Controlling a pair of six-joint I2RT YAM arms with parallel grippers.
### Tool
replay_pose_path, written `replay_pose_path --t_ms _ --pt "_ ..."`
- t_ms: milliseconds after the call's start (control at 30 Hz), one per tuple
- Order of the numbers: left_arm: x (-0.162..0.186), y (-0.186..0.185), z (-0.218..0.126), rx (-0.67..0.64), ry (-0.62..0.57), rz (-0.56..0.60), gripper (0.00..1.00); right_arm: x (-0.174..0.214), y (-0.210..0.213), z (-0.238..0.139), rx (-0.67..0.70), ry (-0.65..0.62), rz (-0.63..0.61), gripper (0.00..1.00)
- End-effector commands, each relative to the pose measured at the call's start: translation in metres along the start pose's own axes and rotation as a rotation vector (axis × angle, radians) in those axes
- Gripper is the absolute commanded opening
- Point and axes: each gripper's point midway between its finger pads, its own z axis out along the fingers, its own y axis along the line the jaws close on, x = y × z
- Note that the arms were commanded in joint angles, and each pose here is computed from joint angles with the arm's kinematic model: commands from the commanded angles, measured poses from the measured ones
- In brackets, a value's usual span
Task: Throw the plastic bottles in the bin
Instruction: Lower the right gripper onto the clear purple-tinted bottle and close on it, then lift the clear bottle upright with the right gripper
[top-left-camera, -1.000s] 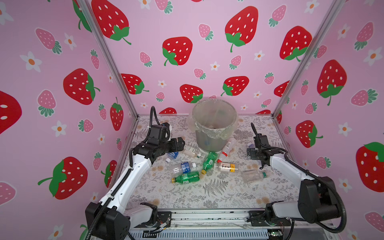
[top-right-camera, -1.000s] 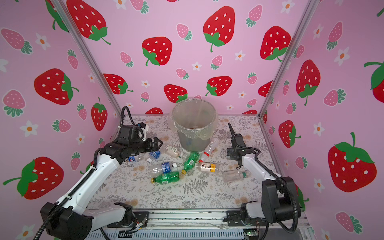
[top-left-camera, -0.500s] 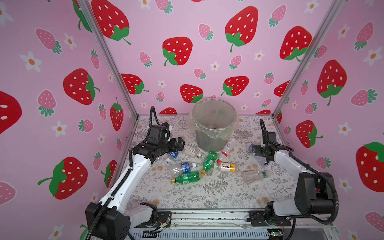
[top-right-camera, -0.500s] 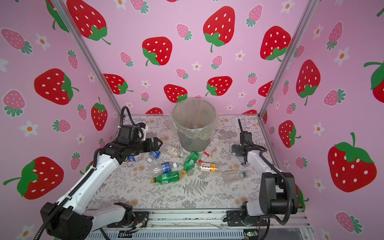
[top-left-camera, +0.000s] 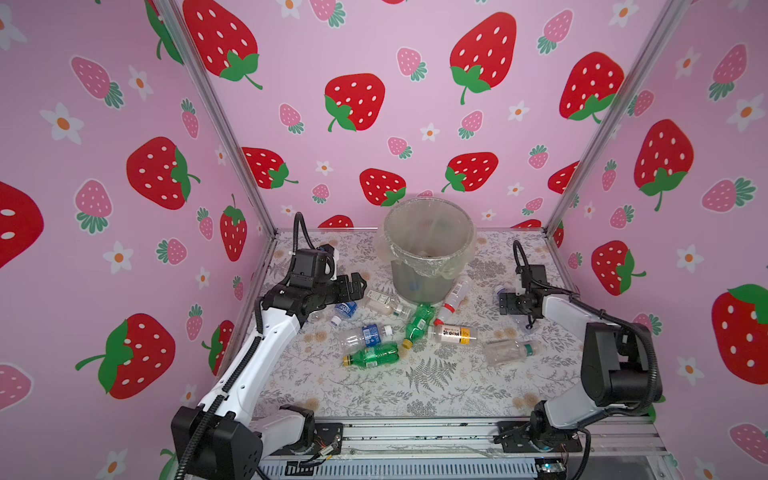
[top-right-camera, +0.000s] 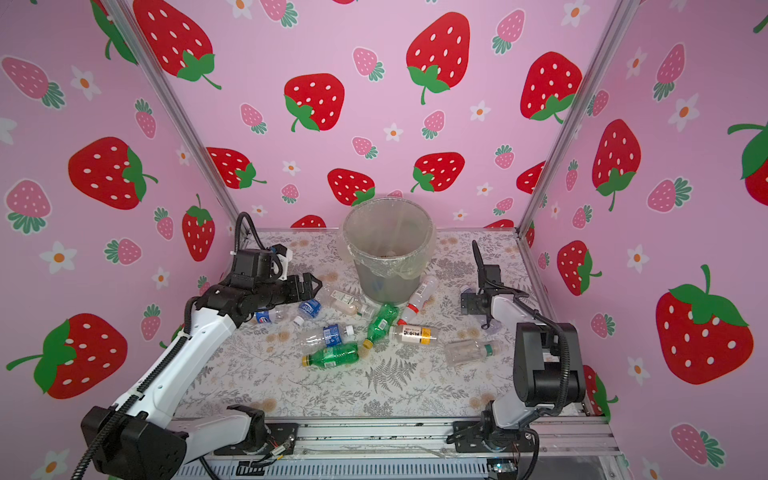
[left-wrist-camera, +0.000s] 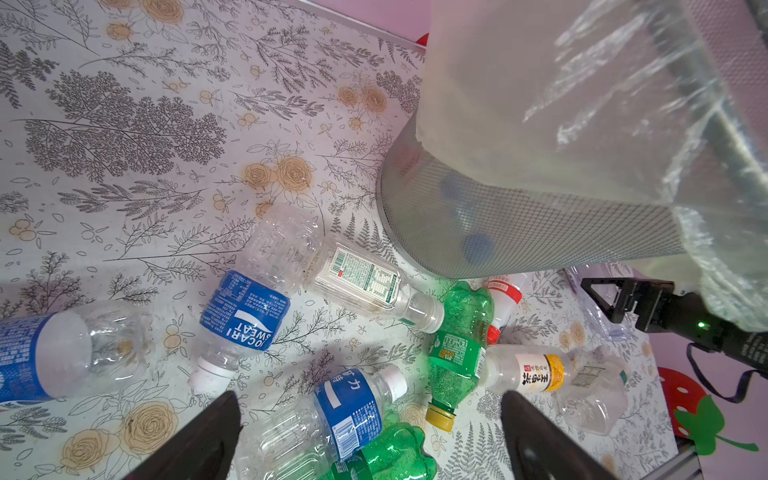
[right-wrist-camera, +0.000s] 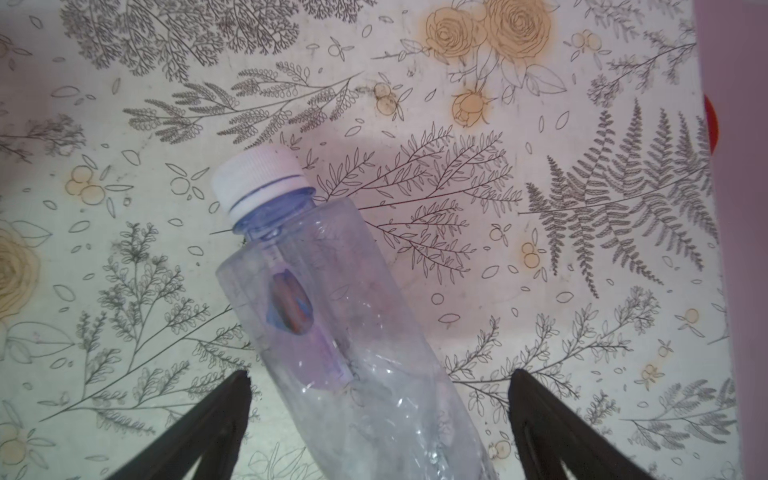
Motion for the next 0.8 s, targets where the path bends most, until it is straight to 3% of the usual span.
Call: replay_pose_path --t_ms 0,700,767 --pt "-0.002 -0.001 -0.002 0.023 -0.003 -0.018 0.99 0.001 0.001 0.004 -0.016 0.005 -0.018 0.95" --pt "-0.005 0.005 0.0 0.044 -0.001 -0.069 0.99 0.019 0.006 0.018 -0.032 0.042 -0.003 0.69" --pt "-0.004 0.005 0.0 0.044 0.001 -0.07 0.99 0.019 0.007 0.018 -0.037 0.044 -0.005 0.61"
